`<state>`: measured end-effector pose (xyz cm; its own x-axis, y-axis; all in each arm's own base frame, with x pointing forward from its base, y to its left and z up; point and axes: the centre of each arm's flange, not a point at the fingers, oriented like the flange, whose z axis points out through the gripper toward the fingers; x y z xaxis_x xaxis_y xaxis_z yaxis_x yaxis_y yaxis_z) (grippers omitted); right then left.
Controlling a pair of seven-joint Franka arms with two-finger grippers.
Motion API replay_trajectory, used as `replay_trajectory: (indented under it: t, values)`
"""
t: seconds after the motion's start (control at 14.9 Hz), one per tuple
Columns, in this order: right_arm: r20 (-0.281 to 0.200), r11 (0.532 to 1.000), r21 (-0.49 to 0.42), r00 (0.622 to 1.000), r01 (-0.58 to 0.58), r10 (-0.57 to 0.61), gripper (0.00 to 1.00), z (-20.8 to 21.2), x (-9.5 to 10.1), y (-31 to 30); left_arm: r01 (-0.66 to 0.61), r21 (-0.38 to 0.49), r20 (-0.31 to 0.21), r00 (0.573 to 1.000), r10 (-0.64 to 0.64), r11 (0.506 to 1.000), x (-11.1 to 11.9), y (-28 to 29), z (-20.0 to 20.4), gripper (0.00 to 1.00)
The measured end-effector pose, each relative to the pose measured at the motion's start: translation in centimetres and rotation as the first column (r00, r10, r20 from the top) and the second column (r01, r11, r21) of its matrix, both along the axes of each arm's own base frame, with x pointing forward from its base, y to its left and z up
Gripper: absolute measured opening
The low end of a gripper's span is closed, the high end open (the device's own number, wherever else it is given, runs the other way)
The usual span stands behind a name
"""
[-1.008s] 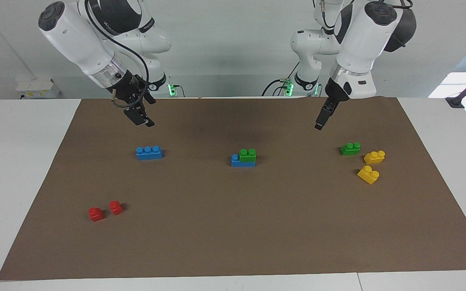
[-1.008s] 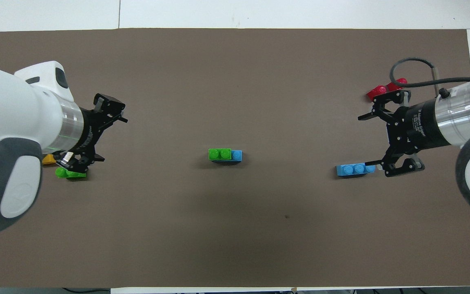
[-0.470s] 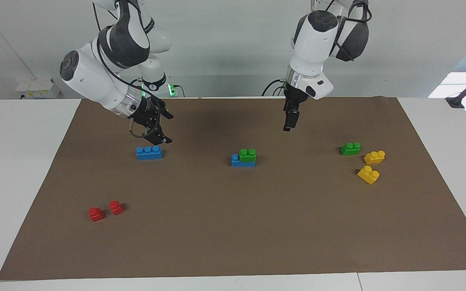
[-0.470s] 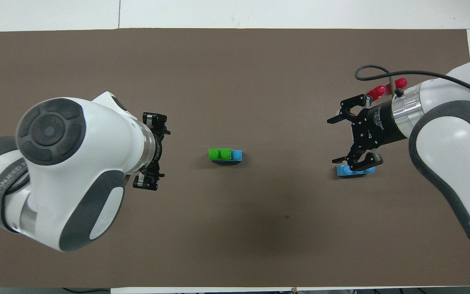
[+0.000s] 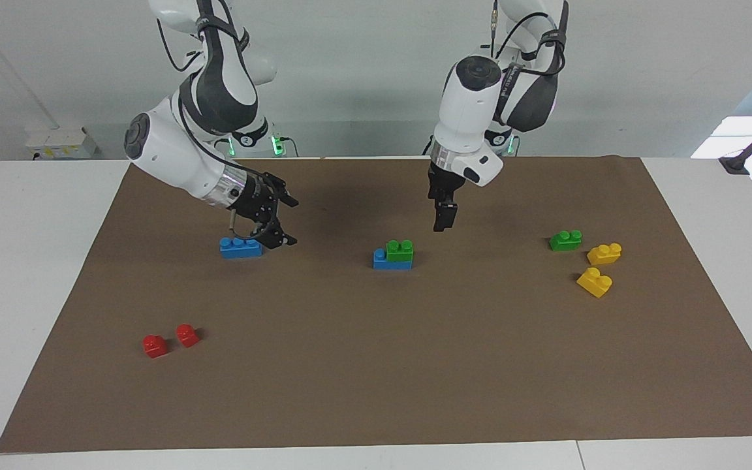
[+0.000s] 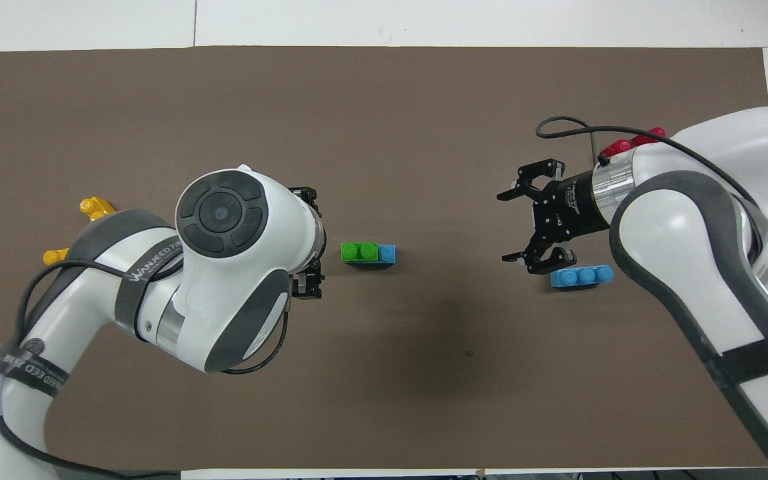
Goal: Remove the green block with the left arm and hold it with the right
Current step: 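Close the left gripper on the green brick while the right gripper grips the blue brick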
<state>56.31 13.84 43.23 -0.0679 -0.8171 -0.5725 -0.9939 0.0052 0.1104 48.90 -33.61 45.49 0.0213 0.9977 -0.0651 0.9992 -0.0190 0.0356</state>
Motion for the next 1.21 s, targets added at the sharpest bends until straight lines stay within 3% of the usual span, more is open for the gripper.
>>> replay_trajectory:
  t: [0.4,1.21]
  values:
    - [0.042,1.000,0.025,0.999,0.011,-0.012,1.00,-2.5,0.5,4.4,-0.074,0.001,0.001,0.997,0.074,0.997,0.6,-2.0,-4.0,1.00]
    - [0.098,0.999,-0.034,0.995,0.012,-0.009,1.00,-8.4,-1.5,10.8,-0.132,0.043,0.009,0.991,0.132,0.990,1.0,-3.8,-9.5,1.00]
